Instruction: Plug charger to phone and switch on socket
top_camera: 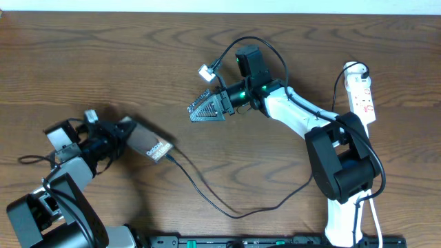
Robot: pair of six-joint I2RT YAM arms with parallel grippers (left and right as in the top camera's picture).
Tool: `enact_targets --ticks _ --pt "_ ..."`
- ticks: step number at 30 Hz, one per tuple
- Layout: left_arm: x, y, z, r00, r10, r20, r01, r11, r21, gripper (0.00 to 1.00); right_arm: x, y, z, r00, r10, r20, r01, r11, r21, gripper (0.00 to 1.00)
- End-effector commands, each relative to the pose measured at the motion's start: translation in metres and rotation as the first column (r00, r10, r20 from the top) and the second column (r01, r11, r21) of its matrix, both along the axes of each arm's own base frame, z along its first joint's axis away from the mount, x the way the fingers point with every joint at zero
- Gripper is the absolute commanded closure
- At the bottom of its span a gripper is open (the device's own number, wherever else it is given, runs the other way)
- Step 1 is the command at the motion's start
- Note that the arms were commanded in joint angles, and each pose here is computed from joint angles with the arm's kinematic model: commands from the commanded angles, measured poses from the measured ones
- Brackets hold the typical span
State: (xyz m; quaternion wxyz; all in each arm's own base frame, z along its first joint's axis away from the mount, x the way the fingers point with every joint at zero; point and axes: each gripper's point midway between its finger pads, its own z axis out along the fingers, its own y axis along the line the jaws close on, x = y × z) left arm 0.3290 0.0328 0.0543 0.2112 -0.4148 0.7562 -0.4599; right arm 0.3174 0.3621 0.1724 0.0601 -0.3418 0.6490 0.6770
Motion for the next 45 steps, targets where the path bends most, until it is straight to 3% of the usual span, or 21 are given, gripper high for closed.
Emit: enact_targets --ticks 1,9,20,25,33,39,42,45 --pt "-0.011 0.024 -0.028 0.986 0.104 -0.132 -0.084 0.986 0.146 0.93 0.001 0.000 0.007 1.000 0.014 -0.002 -0.014 1.000 0.016 0.01" --pt "-0.037 0.034 -0.056 0.933 0.189 -0.308 -0.122 0.967 0.224 0.93 -0.002 0.003 0.006 1.000 0.020 0.000 -0.020 1.000 0.014 0.01" --pt "-0.046 0.034 -0.062 0.914 0.200 -0.354 -0.121 0.965 0.232 0.92 -0.002 0.004 0.006 1.000 0.020 0.002 -0.020 1.000 0.012 0.01" --pt "-0.048 0.033 -0.063 0.911 0.198 -0.362 -0.119 0.966 0.229 0.76 -0.002 0.004 0.006 1.000 0.020 0.002 -0.020 1.000 0.012 0.01" --pt "-0.050 0.032 -0.063 0.908 0.196 -0.370 -0.117 0.967 0.225 0.71 -0.003 0.004 0.006 1.000 0.020 0.002 -0.020 1.000 0.012 0.01" --pt "-0.056 0.028 -0.066 0.896 0.189 -0.402 -0.110 0.971 0.211 0.53 -0.003 0.004 0.006 1.000 0.021 0.001 -0.021 1.000 0.012 0.01" --pt "-0.059 0.027 -0.067 0.891 0.185 -0.415 -0.107 0.973 0.205 0.37 -0.003 0.004 0.006 1.000 0.021 0.001 -0.021 1.000 0.012 0.01" --pt "-0.062 0.025 -0.068 0.885 0.182 -0.428 -0.105 0.974 0.199 0.27 -0.003 0.004 0.006 1.000 0.021 0.001 -0.021 1.000 0.012 0.01"
